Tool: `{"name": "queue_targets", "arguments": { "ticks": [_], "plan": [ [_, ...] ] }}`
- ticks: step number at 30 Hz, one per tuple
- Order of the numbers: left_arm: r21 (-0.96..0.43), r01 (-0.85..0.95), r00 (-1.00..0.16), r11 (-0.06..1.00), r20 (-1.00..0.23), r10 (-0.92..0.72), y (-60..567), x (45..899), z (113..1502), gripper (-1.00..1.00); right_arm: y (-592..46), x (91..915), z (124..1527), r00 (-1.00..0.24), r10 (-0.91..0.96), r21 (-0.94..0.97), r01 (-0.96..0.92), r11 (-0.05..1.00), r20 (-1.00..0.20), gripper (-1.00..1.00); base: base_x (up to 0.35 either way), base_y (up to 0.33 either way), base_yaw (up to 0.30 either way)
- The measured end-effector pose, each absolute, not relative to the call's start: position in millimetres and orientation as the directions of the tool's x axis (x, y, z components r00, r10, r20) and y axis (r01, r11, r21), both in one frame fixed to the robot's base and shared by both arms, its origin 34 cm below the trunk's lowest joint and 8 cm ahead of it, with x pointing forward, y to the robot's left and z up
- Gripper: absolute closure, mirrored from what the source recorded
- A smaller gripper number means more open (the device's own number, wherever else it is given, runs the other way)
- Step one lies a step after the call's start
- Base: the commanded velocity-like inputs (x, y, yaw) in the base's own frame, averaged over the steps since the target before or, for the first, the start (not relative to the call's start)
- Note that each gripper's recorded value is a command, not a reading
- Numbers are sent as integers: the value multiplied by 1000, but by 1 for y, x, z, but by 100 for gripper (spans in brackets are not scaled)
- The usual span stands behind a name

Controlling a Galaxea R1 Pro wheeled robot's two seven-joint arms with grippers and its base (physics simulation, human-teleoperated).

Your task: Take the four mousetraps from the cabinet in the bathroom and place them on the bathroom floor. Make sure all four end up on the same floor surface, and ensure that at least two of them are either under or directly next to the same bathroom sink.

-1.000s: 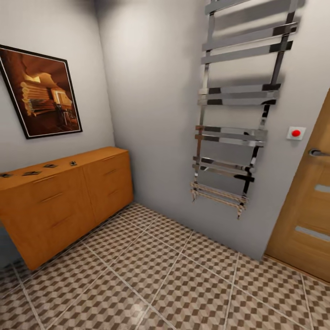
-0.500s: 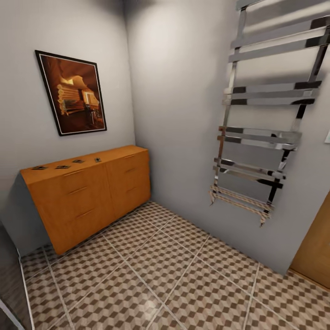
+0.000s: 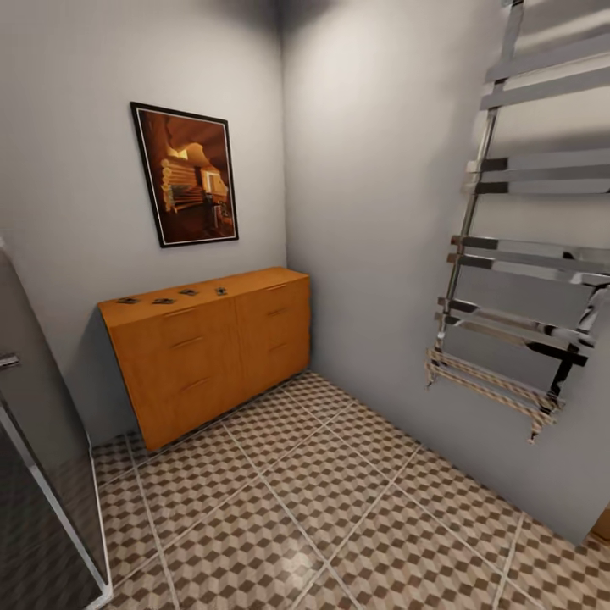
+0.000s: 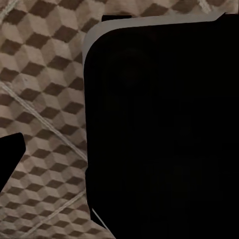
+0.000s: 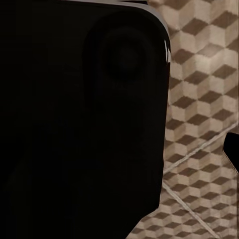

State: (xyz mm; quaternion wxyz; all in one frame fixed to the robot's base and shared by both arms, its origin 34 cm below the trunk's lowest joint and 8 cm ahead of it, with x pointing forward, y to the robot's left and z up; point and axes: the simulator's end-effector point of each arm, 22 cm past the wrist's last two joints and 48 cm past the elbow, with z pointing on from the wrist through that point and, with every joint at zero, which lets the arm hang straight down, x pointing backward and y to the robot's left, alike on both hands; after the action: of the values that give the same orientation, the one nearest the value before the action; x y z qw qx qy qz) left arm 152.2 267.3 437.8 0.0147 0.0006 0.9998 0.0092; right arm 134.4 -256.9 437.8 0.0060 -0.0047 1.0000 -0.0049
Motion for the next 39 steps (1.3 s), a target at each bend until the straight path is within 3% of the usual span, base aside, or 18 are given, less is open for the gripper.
{"name": "queue_targets", "arguments": {
  "ticks": [39],
  "plan": [
    [-52, -99, -993, 994, -65, -103, 218, 170, 439, -100, -257, 134, 438, -1000, -12, -10, -12, 1000, -12, -100, 23, 0, 262]
  ]
}}
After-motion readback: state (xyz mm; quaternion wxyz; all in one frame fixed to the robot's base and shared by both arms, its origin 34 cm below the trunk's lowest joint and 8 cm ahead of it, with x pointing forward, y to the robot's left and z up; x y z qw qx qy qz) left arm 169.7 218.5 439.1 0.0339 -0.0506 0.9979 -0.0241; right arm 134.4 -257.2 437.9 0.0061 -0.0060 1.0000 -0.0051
